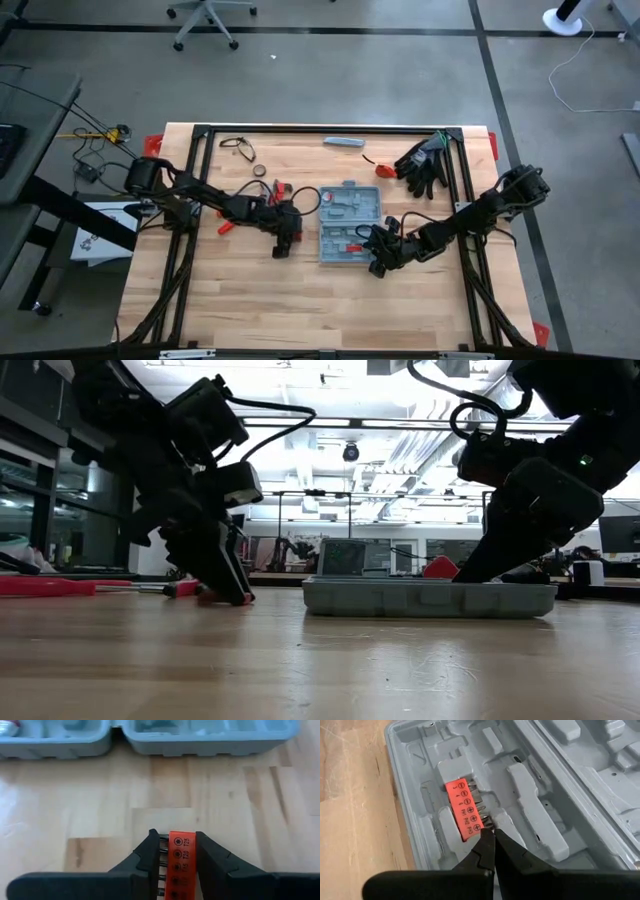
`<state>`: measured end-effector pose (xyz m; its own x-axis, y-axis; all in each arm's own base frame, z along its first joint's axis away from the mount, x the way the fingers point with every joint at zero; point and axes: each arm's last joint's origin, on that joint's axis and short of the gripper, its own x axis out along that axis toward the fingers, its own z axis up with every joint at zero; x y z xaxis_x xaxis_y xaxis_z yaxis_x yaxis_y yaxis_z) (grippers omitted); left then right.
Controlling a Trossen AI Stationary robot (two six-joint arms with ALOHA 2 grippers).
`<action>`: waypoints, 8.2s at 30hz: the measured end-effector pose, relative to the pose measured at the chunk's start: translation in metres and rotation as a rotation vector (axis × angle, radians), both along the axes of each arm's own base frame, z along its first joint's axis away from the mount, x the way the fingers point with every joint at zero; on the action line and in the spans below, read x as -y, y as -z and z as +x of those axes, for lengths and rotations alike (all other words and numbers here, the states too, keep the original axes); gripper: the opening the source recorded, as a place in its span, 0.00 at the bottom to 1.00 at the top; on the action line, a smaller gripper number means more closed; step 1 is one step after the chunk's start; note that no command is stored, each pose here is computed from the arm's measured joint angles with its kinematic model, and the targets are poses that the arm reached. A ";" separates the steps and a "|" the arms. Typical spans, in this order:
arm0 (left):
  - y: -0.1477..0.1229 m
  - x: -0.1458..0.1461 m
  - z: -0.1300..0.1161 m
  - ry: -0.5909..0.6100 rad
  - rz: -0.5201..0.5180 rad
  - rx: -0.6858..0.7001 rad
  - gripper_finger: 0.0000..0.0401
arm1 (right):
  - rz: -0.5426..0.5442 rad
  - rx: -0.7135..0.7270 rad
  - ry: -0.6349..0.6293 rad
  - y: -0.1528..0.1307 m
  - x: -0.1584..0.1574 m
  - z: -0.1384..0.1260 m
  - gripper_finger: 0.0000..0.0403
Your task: Prefit tool cases
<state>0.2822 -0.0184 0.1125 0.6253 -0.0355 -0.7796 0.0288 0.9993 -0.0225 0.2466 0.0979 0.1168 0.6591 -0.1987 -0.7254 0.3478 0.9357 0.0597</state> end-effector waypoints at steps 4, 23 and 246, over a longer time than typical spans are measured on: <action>-0.003 -0.001 0.000 -0.033 0.029 0.016 0.20 | -0.010 0.004 0.008 0.000 0.000 0.000 0.00; -0.023 0.001 0.019 -0.053 -0.003 0.180 0.20 | -0.022 0.033 0.018 -0.001 0.001 0.002 0.00; -0.066 0.028 0.007 -0.317 0.182 0.221 0.55 | -0.044 -0.010 -0.075 0.005 0.032 0.075 0.00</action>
<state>0.2888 -0.0468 0.1785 0.7361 0.3112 -0.6011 -0.2967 0.9465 0.1268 0.3217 0.0660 0.1115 0.6658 -0.1812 -0.7238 0.2772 0.9607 0.0145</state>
